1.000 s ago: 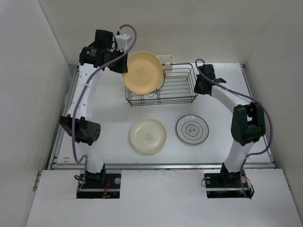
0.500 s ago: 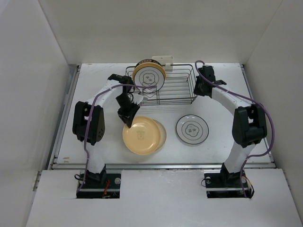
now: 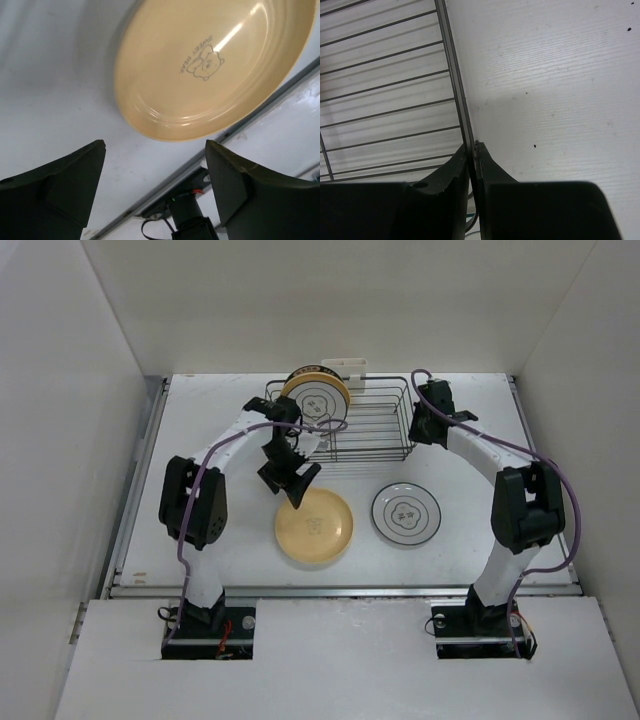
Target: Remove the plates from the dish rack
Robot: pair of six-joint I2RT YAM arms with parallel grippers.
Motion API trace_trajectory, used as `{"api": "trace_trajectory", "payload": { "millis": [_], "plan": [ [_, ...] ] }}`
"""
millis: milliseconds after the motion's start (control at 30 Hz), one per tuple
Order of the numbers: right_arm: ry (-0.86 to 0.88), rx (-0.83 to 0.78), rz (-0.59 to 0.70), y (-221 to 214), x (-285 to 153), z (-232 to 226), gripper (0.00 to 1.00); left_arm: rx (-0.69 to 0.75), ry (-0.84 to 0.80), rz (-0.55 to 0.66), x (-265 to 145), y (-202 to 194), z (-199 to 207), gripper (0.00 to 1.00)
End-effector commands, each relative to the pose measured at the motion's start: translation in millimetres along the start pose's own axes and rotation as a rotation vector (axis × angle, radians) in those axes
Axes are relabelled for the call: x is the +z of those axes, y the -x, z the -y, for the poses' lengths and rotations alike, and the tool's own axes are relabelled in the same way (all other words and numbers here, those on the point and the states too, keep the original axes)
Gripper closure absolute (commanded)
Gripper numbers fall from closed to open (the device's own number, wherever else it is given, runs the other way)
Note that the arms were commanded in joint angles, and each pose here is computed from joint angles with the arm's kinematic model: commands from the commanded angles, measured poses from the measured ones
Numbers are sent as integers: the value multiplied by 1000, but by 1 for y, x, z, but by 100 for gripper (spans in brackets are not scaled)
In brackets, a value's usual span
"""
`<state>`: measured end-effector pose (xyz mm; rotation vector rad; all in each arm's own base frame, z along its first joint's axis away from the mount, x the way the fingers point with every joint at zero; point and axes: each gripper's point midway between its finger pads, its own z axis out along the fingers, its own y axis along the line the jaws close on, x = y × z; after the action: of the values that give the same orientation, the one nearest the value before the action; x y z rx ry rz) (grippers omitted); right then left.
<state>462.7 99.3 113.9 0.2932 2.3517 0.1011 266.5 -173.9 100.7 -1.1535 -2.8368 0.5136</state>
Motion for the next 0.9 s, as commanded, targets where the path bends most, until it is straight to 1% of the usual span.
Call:
{"api": "trace_trajectory", "payload": {
  "millis": [0,33,67,100,167,200,233,267,300,333,367,400,433,467,500,533,567,600,633,667,700,733,767,800,833,867],
  "plan": [
    [21,66,84,22,-20,-7,90,61,116,271,-74,30,9,20],
    [28,60,99,27,-26,-8,88,62,155,351,-88,41,2,17],
    [33,52,111,31,-31,-8,85,54,192,405,-99,47,-2,14],
    [33,52,111,31,-31,-8,72,19,284,460,-118,48,-17,8],
    [37,40,148,43,-45,-11,46,-93,399,559,-140,61,-41,4],
    [31,23,165,47,-50,-9,34,-156,489,600,-160,62,-57,2],
    [43,10,196,57,-58,-11,21,-233,515,592,-161,61,-78,1],
    [86,-25,246,66,-76,-26,19,-303,523,604,-163,63,-89,1],
    [127,-104,283,72,-86,-39,18,-337,528,624,-174,68,-97,1],
    [162,-151,306,73,-93,-50,18,-381,517,574,-158,71,-114,2],
    [256,-218,337,74,-105,-82,18,-418,496,545,-153,68,-123,5],
    [301,-276,347,73,-113,-97,18,-435,474,527,-147,74,-125,7],
    [332,-369,351,70,-113,-110,18,-446,472,554,-156,84,-132,9],
    [401,-421,344,65,-116,-129,18,-471,454,497,-132,90,-145,11],
    [449,-465,339,64,-112,-151,20,-488,445,475,-126,93,-148,15],
    [473,-504,343,67,-108,-159,23,-495,466,510,-134,105,-155,16],
    [508,-530,332,64,-106,-173,30,-533,478,461,-116,105,-169,19],
    [566,-546,357,78,-118,-194,34,-540,494,447,-112,106,-175,22],
    [574,-554,327,72,-97,-203,36,-554,505,442,-108,108,-180,24],
    [587,-557,322,74,-93,-209,38,-561,515,420,-98,109,-188,30],
    [599,-550,365,91,-96,-220,38,-567,527,405,-94,107,-192,33],
    [591,-555,336,84,-74,-225,38,-571,535,392,-90,106,-195,35],
    [592,-554,340,87,-68,-229,38,-574,542,381,-86,105,-198,39],
    [594,-553,349,91,-63,-235,38,-578,548,363,-79,104,-202,50],
    [587,-547,370,104,-66,-239,40,-580,557,361,-80,103,-203,57],
    [591,-561,350,96,-49,-244,40,-582,554,349,-74,102,-205,64]
  ]
}}
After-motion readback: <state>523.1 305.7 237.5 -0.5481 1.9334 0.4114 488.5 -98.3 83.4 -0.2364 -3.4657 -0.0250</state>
